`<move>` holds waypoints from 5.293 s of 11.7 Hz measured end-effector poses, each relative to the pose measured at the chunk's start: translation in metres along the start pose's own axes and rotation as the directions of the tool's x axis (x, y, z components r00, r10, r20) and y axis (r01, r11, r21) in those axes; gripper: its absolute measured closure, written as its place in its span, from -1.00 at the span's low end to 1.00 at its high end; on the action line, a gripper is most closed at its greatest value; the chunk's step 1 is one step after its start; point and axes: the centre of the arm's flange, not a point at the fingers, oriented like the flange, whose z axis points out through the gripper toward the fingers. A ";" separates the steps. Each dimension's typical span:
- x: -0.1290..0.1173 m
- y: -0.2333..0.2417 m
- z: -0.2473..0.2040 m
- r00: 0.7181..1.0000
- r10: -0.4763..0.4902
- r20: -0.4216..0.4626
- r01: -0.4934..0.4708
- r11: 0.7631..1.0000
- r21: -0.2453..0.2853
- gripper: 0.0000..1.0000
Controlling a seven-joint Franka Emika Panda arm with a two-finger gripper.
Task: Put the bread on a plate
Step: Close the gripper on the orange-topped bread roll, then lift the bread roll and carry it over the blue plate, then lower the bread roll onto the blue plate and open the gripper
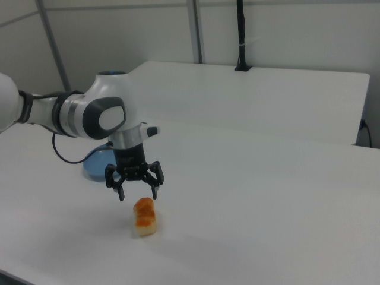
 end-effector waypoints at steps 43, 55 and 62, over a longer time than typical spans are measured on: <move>0.195 -0.135 -0.115 0.908 0.394 -0.144 -0.384 0.919 0.089 0.30; 0.230 -0.172 -0.087 0.850 0.504 -0.152 -0.491 0.863 0.121 0.01; 0.245 -0.171 -0.058 0.814 0.558 -0.158 -0.545 0.830 0.119 -1.00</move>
